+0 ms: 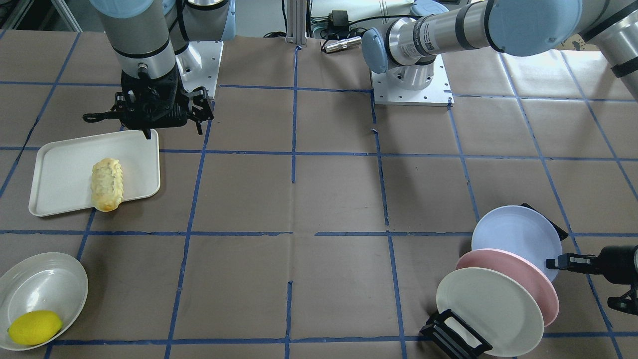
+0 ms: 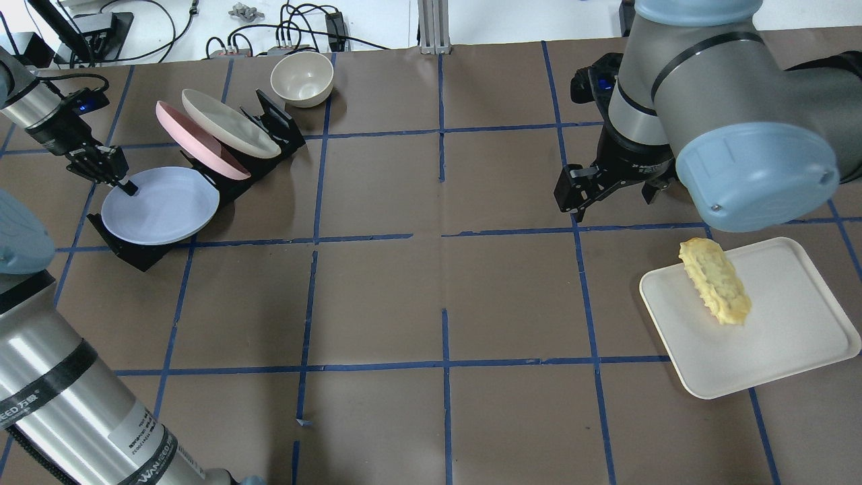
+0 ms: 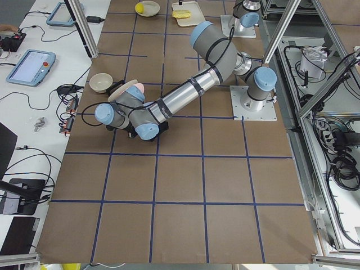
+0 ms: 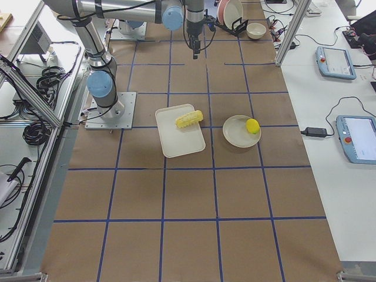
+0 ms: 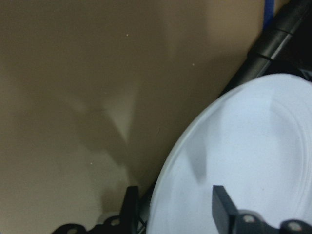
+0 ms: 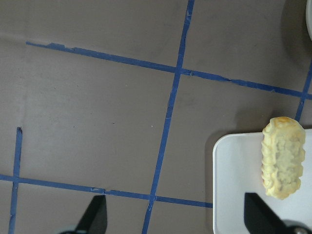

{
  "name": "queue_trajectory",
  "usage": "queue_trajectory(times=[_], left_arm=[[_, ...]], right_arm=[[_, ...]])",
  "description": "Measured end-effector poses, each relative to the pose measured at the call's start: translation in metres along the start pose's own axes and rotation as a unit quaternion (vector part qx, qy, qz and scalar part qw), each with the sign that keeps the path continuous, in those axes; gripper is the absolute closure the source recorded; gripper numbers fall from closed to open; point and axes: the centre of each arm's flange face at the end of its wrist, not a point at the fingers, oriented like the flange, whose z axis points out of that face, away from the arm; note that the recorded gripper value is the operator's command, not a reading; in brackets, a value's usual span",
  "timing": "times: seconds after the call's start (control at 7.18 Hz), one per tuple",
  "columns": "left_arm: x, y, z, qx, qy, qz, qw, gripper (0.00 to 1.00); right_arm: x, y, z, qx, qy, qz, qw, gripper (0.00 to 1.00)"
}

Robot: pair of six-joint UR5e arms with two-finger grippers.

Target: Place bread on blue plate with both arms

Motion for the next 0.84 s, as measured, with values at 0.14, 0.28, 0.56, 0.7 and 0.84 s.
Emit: queue_trajectory(times=[0.14, 0.28, 0.56, 0.7, 0.84], left_arm=[[0.003, 0.002, -0.010, -0.001, -0.002, -0.006, 1.0000, 0.88], [0.010, 0.006, -0.025, -0.006, 0.001, -0.014, 0.9999, 0.90], [0.027, 0.028, -0.059, -0.020, -0.003, -0.018, 0.9996, 0.91], [0.044, 0.044, -0.076, -0.030, -0.005, -0.018, 0.9994, 0.92], [0.063, 0.062, -0.088, -0.043, 0.000, -0.019, 0.9989, 0.93]], right_arm=[[0.000, 0.000, 0.001, -0.001, -0.001, 0.001, 1.0000, 0.00], [0.000, 0.001, 0.002, -0.002, -0.002, 0.001, 1.0000, 0.00], [0.000, 0.001, 0.002, -0.002, -0.002, 0.001, 1.0000, 0.00], [-0.001, 0.001, 0.001, -0.001, -0.002, 0.001, 1.0000, 0.00], [-0.002, 0.001, 0.001, -0.001, -0.004, 0.001, 1.0000, 0.00]])
